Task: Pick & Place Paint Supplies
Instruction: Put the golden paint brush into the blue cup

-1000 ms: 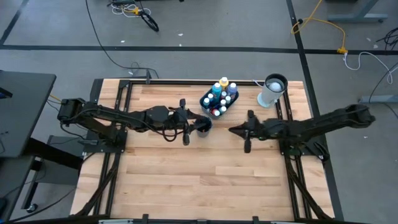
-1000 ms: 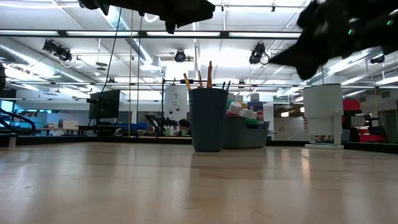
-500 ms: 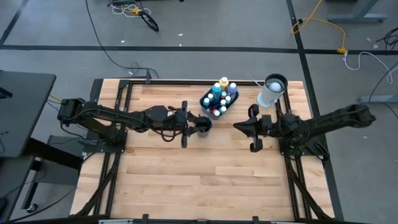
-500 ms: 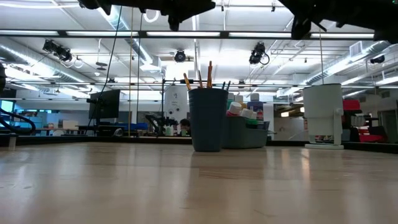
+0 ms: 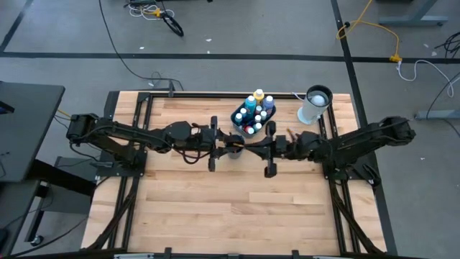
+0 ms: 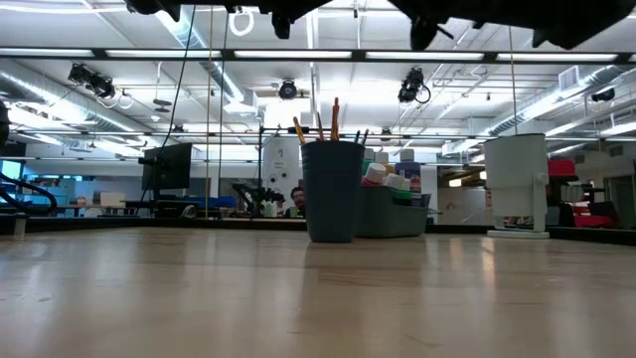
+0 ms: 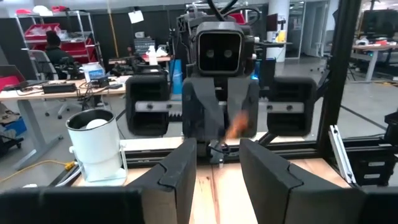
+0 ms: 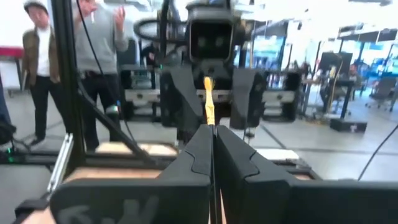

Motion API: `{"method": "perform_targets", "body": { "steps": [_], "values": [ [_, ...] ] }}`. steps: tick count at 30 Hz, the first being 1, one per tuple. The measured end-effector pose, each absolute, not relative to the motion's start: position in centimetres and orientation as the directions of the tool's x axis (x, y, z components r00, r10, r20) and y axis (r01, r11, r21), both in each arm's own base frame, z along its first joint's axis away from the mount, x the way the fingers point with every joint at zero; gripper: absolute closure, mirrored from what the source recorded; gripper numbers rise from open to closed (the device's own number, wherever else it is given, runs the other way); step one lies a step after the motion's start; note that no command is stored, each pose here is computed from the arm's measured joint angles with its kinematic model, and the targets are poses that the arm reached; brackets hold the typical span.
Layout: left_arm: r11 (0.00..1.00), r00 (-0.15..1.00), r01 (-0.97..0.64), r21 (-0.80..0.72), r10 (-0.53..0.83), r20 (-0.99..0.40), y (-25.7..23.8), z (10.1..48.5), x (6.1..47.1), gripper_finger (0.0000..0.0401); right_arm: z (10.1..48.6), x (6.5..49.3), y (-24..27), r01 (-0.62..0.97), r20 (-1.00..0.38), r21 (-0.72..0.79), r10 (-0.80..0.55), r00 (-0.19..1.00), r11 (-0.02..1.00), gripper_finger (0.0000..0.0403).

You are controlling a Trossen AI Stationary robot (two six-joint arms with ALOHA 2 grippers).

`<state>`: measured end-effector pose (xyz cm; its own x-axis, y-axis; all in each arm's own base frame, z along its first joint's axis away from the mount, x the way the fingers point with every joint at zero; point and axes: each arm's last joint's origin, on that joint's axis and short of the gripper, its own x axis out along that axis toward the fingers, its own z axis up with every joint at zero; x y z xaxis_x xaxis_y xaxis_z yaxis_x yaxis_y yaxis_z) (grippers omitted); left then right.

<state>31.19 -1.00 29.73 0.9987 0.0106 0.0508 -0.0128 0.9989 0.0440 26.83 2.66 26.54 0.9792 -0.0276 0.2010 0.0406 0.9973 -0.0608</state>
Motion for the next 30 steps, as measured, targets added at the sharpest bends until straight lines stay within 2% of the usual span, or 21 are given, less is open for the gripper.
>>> {"method": "perform_targets", "body": {
  "steps": [6, 12, 16, 21, 30],
  "values": [
    [0.997, 0.998, 0.036, 0.063, -0.039, 0.044, -1.1, 29.7, 31.2, 0.0254, 26.6, 28.0, 2.3, 0.058, 0.175, -0.063, -0.046, 0.983, 0.996, 0.0397],
    [0.996, 0.998, 0.014, 0.083, -0.018, 0.053, -1.1, 29.8, 31.2, 0.0225, 26.5, 28.0, 1.9, 0.056, 0.166, -0.066, -0.044, 0.985, 0.996, 0.0397],
    [0.996, 0.998, 0.005, 0.085, -0.011, 0.069, -1.1, 29.9, 31.2, 0.0228, 26.4, 28.1, 1.7, 0.057, 0.157, -0.068, -0.046, 0.987, 0.996, 0.0397],
    [0.996, 0.998, -0.005, 0.084, -0.001, 0.068, -1.0, 29.9, 31.2, 0.0261, 26.4, 28.1, 1.5, 0.061, 0.157, -0.069, -0.05, 0.986, 0.996, 0.0397],
    [0.994, 0.997, -0.047, 0.096, 0.041, 0.067, -0.9, 29.9, 31.2, 0.0358, 26.4, 28.1, 1.5, 0.047, 0.159, -0.086, -0.033, 0.987, 0.995, 0.0395]
  ]
}}
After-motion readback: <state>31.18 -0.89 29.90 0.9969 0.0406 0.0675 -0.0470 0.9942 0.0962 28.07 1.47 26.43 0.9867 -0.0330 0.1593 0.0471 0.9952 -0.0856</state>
